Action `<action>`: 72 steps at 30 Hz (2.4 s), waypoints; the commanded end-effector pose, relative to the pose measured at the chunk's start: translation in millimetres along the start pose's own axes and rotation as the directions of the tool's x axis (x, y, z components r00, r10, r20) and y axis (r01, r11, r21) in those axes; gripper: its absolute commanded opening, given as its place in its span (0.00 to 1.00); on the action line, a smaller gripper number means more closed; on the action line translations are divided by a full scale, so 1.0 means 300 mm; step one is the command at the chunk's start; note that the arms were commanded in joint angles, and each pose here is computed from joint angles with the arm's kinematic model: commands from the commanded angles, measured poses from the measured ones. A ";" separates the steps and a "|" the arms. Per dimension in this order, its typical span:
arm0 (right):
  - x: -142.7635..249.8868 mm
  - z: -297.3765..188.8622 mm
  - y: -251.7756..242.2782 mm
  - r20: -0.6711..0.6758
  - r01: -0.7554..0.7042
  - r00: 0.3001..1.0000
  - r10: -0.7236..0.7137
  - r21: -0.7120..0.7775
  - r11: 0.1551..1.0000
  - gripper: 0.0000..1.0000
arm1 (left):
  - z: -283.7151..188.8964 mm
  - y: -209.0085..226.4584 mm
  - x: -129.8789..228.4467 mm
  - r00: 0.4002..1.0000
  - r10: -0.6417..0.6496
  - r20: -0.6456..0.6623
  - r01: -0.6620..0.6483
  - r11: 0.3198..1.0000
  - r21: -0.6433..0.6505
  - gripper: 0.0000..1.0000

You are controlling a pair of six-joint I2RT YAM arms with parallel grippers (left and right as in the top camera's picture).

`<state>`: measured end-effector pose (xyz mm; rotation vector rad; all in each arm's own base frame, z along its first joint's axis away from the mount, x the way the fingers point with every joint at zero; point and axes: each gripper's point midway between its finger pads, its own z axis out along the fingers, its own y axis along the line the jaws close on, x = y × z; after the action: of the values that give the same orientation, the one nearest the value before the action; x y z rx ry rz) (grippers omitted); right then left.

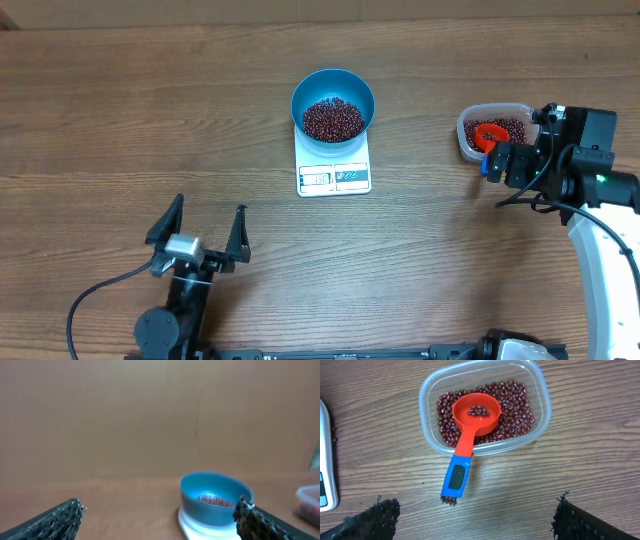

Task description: Scoop item into bowl and weigh 150g on scale

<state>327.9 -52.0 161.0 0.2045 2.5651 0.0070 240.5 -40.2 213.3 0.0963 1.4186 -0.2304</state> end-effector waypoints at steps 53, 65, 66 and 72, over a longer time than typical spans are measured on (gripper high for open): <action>-0.040 -0.036 0.001 0.045 0.006 0.999 -0.006 0.001 1.000 1.00 | -0.028 0.087 0.184 0.972 0.056 -0.227 -0.086 0.988 -0.125 0.99; -0.062 -0.095 0.004 0.105 0.010 0.994 -0.010 0.003 1.000 1.00 | -0.028 0.087 0.184 0.972 0.056 -0.227 -0.086 0.988 -0.125 1.00; -0.071 -0.110 0.005 0.125 0.011 0.992 -0.011 0.002 1.000 1.00 | -0.028 0.087 0.185 0.972 0.056 -0.228 -0.086 0.988 -0.125 1.00; -0.212 -0.291 0.074 0.437 0.065 0.899 -0.022 -0.084 0.994 1.00 | -0.028 0.087 0.184 0.972 0.056 -0.227 -0.086 0.988 -0.125 1.00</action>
<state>336.9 -49.2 227.6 0.1595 2.2892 -0.0001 245.4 -21.7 155.9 0.0594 1.6512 -0.0912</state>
